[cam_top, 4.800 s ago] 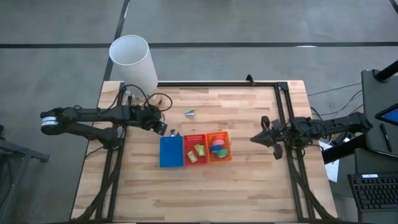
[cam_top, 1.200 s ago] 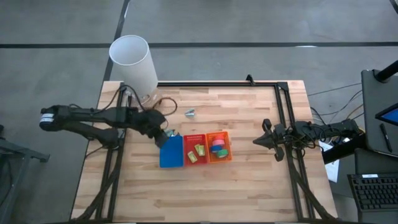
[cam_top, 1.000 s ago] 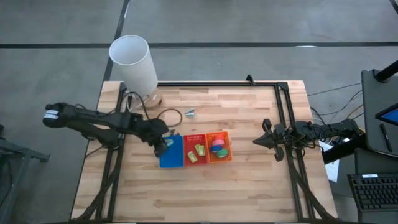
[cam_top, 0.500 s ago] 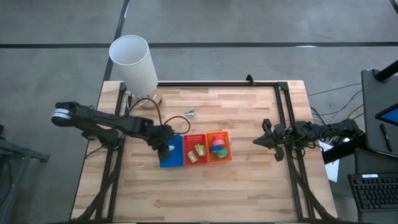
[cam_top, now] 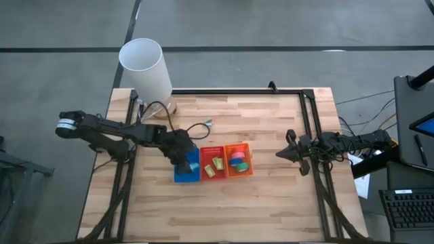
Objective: Pick and place Stapler, Stapler remover, tape
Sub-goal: Put the bottom light blue staple remover into the blue bin, then adjust the blue bin on the table
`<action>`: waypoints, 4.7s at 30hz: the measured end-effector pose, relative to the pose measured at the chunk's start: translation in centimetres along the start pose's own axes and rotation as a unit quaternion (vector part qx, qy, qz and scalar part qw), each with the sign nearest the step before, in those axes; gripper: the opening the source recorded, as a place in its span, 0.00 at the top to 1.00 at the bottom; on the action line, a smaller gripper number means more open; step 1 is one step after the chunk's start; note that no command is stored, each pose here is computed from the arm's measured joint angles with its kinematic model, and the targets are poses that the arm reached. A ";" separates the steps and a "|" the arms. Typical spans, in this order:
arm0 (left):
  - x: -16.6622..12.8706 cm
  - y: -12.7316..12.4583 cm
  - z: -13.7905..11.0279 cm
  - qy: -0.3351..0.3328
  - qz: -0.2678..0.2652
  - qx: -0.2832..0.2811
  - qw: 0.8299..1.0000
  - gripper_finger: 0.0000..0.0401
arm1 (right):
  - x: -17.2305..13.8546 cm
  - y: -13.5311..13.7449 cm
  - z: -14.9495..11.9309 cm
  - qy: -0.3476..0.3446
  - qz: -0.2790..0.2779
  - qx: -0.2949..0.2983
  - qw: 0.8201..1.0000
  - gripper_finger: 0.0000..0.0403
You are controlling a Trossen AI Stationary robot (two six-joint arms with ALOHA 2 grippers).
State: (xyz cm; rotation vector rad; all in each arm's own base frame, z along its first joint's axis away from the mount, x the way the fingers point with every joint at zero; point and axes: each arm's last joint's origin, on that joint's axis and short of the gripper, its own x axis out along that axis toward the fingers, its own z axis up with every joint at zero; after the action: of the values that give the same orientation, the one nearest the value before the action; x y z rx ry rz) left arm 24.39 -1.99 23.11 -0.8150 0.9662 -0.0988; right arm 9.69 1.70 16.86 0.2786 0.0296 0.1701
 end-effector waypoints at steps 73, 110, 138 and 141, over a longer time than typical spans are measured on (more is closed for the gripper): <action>8.4 2.4 4.1 0.023 0.132 0.387 0.912 0.98 | 0.0 0.0 -0.1 0.004 -0.001 0.000 1.000 0.98; 0.7 2.4 -1.1 0.110 0.187 0.149 0.965 0.97 | 0.0 0.0 -0.1 0.004 -0.001 0.000 1.000 0.98; 3.1 1.0 0.1 0.054 0.098 0.141 0.984 0.74 | 0.0 0.0 -0.1 0.003 -0.001 0.000 1.000 0.98; 3.8 0.8 0.1 0.062 0.082 0.147 0.984 0.78 | 0.0 0.0 -0.1 0.003 -0.001 0.000 1.000 0.98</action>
State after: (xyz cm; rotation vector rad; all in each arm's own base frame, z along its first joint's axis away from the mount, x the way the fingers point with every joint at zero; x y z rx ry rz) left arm 26.49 -2.97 19.93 -0.4589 1.1020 -0.1477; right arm 9.69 1.70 16.78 0.2780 0.0367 0.1688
